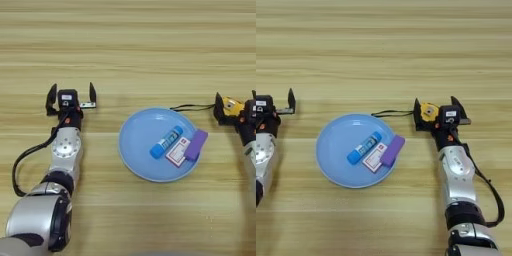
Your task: Move the objects on the table
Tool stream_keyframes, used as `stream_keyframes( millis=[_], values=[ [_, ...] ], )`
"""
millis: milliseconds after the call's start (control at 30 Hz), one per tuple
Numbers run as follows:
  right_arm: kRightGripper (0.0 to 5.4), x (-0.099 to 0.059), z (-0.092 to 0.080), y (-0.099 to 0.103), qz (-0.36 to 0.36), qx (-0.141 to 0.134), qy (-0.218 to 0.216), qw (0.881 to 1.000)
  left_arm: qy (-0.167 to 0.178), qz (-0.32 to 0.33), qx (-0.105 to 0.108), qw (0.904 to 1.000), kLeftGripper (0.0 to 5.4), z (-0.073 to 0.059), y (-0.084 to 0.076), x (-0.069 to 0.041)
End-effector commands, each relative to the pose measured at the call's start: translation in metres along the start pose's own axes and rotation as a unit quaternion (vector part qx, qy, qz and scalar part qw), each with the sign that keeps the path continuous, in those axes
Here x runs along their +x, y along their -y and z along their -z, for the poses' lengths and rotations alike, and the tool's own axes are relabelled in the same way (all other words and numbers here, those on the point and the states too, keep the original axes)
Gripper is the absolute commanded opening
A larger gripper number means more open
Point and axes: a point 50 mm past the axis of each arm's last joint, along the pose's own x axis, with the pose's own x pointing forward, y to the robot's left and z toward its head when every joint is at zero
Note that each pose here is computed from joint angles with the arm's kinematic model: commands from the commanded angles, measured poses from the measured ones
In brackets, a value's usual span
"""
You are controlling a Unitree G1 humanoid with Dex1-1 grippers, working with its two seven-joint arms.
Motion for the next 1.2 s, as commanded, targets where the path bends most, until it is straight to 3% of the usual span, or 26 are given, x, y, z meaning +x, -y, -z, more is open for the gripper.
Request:
stream_keyframes(
  millis=[33,567,700,800,900,1033,1200],
  values=[
    [5.38,-0.001,0.002,0.002,0.001,-0.002,-0.007,1.000,0.002,0.001,0.001,1.0000,5.40,-0.002,0.001,0.001],
    [5.38,-0.002,0.002,0.002,0.000,-0.004,-0.008,1.000,0.006,0.012,0.002,0.9999,5.40,-0.002,0.004,0.000],
    [5.38,-0.002,0.002,0.000,0.000,-0.004,-0.007,1.000,0.018,0.057,-0.007,0.9982,5.40,-0.004,0.017,-0.004],
    [5.38,-0.001,0.001,-0.001,0.002,-0.003,-0.006,1.000,0.056,0.129,0.003,0.9900,5.40,-0.013,0.029,-0.010],
    [5.38,-0.001,0.000,-0.004,0.002,-0.002,-0.003,1.000,0.085,0.184,0.017,0.9790,5.40,-0.025,0.028,-0.015],
    [5.38,-0.001,-0.001,-0.006,0.003,-0.002,-0.001,1.000,0.096,0.250,0.012,0.9634,5.40,-0.041,0.021,-0.023],
    [5.38,-0.001,-0.002,-0.007,0.005,-0.002,-0.001,1.000,0.102,0.304,0.024,0.9468,5.40,-0.058,0.012,-0.032]
  ],
)
